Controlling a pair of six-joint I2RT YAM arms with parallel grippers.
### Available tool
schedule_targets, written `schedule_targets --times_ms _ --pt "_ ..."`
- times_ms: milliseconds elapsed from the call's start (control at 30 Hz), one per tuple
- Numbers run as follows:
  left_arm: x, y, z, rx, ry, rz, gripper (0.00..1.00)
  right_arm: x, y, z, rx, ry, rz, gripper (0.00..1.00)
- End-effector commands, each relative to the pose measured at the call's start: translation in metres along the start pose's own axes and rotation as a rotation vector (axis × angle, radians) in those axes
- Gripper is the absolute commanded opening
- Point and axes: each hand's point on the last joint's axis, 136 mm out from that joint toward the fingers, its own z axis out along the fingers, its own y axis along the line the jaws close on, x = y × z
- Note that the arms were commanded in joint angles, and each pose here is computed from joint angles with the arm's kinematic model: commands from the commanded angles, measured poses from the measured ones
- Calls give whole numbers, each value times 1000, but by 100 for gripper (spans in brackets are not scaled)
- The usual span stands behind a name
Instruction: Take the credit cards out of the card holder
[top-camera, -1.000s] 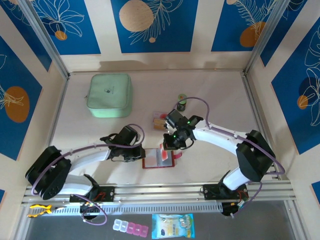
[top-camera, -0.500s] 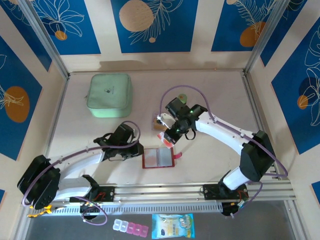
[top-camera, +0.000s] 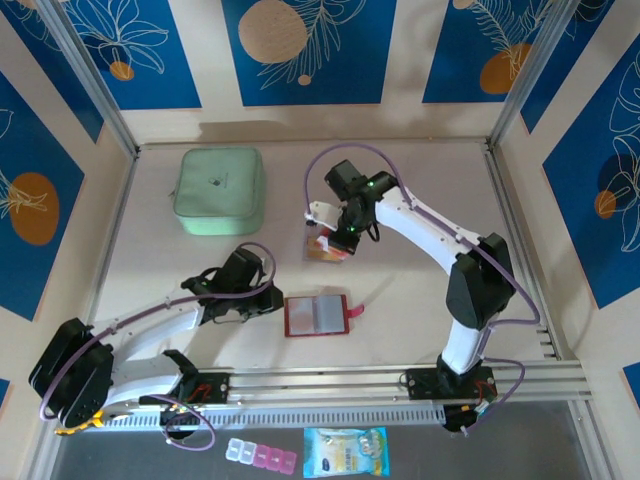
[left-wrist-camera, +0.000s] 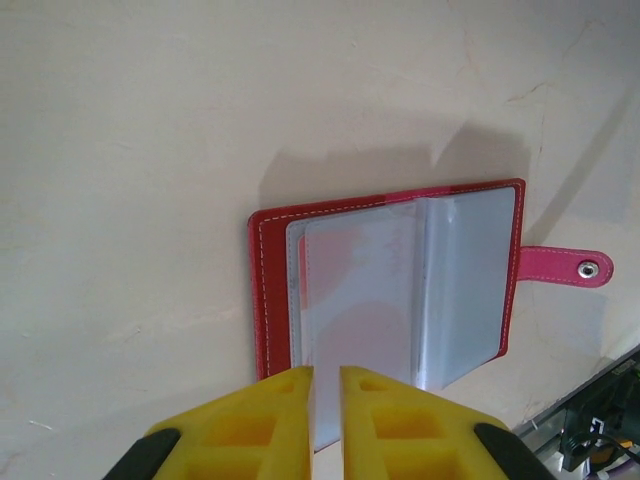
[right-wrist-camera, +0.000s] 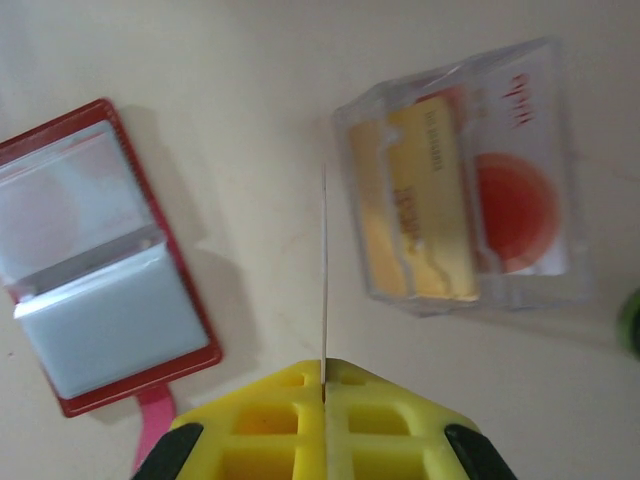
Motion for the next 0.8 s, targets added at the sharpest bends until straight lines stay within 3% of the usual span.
schedule_targets --times_ms 0,300,767 --pt "1 8 -2 -23 4 7 14 -12 -8 -8 -43 -43 -56 0" --pt "0 10 -6 -36 4 7 14 -26 -41 0 -76 -51 -67 0" --pt "1 20 -10 -48 -6 -15 14 -17 -64 29 -79 33 -109 0"
